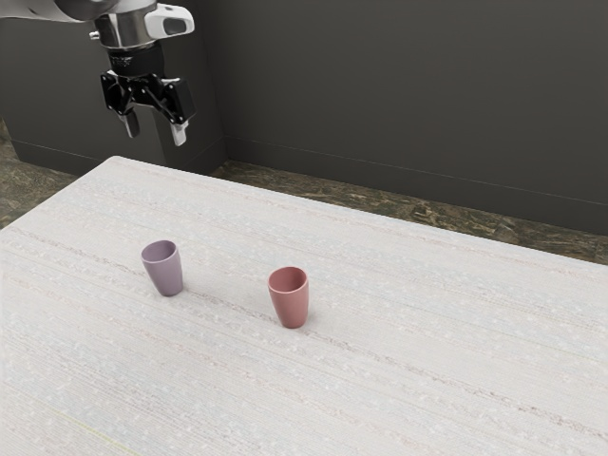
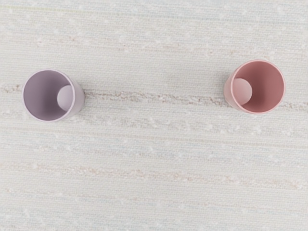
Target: Place the right cup onto the left cup
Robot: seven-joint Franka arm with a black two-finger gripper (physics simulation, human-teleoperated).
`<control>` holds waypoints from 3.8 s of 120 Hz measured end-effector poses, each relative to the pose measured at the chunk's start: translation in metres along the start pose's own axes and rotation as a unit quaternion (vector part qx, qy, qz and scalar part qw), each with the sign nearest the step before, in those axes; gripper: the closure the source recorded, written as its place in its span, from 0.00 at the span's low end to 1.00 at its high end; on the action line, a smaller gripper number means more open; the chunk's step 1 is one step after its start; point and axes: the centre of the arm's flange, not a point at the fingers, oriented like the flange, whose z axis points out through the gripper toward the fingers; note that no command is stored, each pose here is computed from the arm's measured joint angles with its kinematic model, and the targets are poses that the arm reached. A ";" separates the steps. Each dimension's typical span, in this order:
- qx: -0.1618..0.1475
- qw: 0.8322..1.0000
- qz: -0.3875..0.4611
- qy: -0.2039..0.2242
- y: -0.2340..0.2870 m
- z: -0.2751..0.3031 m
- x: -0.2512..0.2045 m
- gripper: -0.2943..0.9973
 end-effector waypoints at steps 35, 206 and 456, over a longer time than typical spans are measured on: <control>0.001 1.000 0.008 -0.008 0.008 0.012 0.009 0.23; -0.032 0.998 0.029 -0.036 0.100 0.230 0.078 0.23; -0.015 0.997 0.015 -0.079 0.107 0.344 0.119 0.59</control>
